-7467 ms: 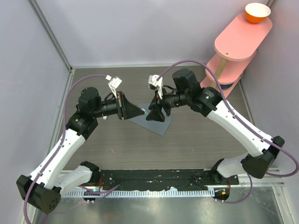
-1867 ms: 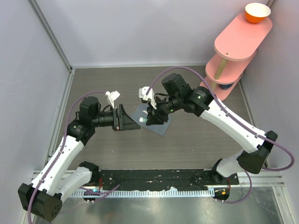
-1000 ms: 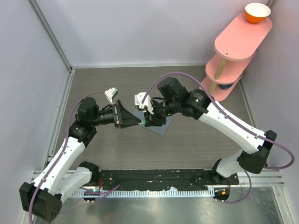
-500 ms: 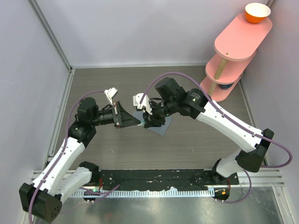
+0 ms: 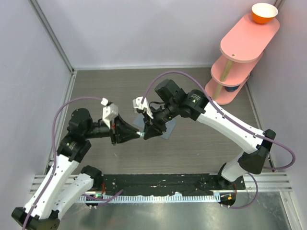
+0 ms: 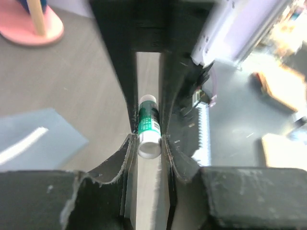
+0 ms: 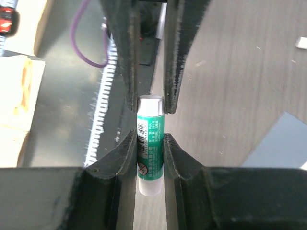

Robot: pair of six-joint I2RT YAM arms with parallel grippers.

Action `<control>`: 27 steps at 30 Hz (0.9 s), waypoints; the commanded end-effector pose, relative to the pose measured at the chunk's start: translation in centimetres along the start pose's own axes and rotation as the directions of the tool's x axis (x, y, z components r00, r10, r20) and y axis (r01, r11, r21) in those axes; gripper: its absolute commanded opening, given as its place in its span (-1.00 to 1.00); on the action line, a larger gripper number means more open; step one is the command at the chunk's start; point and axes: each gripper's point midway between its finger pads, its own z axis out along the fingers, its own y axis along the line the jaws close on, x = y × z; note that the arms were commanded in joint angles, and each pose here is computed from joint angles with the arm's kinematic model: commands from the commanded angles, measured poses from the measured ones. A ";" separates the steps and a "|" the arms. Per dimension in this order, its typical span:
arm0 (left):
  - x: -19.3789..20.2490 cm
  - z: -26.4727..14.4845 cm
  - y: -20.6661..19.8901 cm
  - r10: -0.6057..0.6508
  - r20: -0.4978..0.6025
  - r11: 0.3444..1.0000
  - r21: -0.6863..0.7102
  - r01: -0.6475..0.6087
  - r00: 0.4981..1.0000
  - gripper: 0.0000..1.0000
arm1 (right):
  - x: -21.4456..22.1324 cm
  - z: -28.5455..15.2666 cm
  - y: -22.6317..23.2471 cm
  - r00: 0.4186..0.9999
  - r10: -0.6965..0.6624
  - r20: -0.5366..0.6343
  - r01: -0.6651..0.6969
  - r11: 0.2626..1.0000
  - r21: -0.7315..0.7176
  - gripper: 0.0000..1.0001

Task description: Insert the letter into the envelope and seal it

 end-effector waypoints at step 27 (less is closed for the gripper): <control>-0.1 -4.5 1.5 0.926 -0.134 -0.346 0.077 -0.935 -0.353 1.00 | -1.4 -2.6 -1.6 0.926 0.348 0.146 -0.332 0.935 -0.120 -0.98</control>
